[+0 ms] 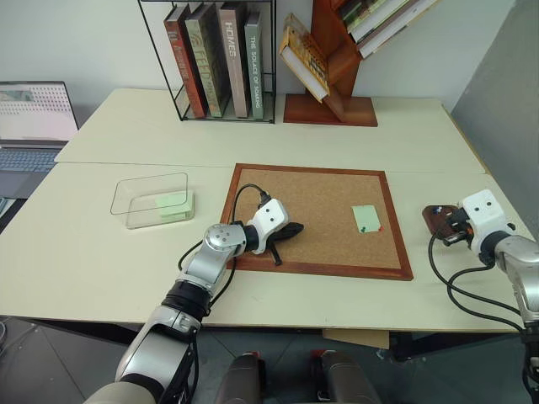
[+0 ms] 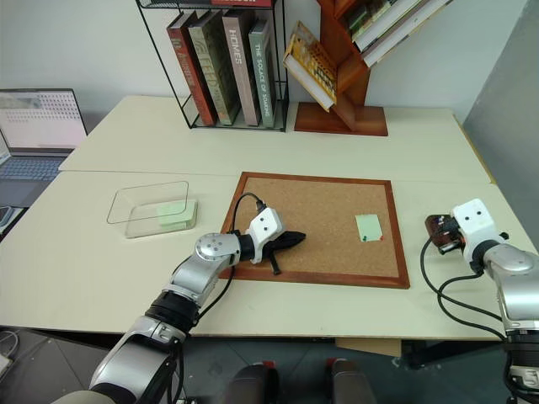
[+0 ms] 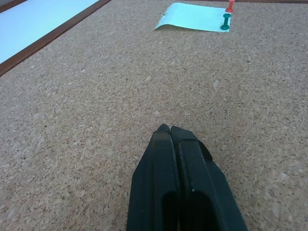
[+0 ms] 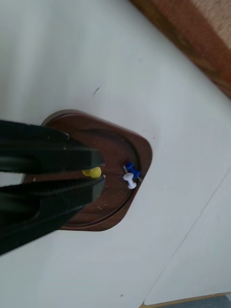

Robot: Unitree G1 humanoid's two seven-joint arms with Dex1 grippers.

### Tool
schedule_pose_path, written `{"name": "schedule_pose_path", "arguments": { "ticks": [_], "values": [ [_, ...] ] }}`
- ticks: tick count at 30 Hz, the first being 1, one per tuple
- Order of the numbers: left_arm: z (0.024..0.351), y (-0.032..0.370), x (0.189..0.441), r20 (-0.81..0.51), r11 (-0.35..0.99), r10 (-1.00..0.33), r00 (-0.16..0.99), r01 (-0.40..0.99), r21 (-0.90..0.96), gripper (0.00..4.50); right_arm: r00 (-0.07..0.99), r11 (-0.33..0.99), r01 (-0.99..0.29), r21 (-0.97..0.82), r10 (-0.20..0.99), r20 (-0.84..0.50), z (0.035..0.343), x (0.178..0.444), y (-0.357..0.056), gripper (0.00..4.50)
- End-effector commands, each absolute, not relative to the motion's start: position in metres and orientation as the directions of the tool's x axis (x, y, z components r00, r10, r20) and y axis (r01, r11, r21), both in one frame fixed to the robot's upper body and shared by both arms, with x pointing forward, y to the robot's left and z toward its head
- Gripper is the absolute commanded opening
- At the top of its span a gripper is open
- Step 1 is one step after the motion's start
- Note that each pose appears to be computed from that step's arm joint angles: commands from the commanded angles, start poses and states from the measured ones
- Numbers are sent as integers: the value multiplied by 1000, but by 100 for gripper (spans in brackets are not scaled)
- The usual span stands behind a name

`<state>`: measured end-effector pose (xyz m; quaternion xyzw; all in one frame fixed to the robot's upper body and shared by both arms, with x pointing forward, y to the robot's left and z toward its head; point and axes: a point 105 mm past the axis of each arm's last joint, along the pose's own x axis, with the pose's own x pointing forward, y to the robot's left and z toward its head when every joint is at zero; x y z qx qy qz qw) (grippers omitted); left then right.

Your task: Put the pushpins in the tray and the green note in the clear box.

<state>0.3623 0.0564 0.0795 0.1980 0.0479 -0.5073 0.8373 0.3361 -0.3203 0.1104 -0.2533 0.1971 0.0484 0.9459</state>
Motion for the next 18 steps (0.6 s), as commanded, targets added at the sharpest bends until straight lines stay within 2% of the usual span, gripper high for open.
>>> {"name": "schedule_pose_path", "arguments": {
  "ticks": [1, 16, 18],
  "values": [
    [71, 61, 363, -322, 408, -812, 488, 867, 285, 0, 931, 841, -180, -510, -23, -365, 121, 341, -325, 126],
    [71, 62, 364, -320, 413, -808, 495, 863, 293, 0, 933, 859, -156, -488, -34, -358, 123, 347, -330, 444],
    [71, 62, 364, -320, 412, -808, 494, 863, 293, 0, 938, 882, -149, -447, -17, -346, 126, 347, -329, 447]
  ]
}}
